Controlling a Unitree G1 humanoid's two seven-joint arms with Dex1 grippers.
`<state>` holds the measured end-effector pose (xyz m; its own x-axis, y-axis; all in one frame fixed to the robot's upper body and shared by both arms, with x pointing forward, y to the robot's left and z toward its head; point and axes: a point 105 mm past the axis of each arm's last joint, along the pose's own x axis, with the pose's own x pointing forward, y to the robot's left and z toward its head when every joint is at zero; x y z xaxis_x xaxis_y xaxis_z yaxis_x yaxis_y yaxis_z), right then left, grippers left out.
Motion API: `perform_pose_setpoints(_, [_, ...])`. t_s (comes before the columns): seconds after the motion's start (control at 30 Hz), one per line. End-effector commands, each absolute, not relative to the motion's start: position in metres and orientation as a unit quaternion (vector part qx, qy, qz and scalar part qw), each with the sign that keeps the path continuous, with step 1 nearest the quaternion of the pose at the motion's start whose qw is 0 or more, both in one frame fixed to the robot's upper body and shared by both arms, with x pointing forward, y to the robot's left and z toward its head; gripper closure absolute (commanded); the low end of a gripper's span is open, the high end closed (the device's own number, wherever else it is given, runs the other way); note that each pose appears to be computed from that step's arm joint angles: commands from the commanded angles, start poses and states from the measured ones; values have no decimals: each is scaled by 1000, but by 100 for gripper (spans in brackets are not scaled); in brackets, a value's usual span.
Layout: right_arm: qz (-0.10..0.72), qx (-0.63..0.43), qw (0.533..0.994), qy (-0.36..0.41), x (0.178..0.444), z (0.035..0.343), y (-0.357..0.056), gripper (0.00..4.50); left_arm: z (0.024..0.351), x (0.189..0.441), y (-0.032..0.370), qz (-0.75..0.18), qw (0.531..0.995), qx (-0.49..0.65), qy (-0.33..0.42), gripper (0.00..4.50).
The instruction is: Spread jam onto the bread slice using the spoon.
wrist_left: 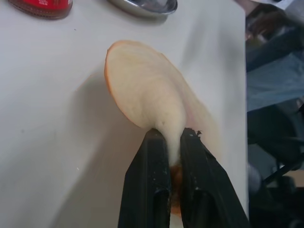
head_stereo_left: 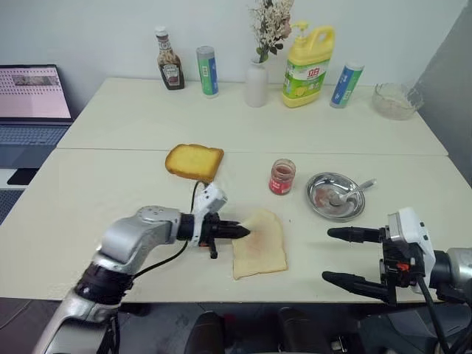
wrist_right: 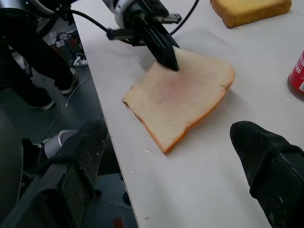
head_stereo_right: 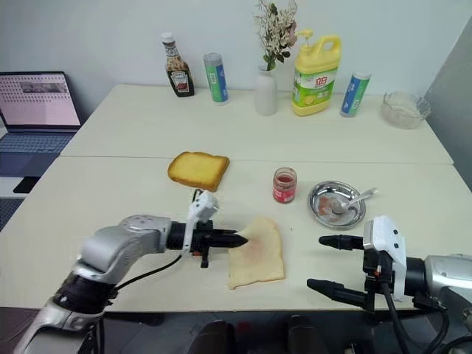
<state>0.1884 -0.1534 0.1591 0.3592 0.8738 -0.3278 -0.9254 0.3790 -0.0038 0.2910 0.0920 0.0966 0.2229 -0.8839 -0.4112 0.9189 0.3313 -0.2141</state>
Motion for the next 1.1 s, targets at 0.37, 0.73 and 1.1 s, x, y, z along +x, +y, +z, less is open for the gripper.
perform_pose_setpoints(0.37, [537, -114, 831, 92, 193, 168, -146, 0, 98, 348, 91, -514, 836, 124, 146, 447])
perform_pose_setpoints(0.73, [556, -103, 819, 94, 189, 166, -138, 0, 101, 331, 115, -487, 849, 127, 160, 447])
perform_pose_setpoints(1.1, [579, -94, 805, 90, 189, 167, -128, 0, 96, 322, 124, -448, 865, 148, 170, 447])
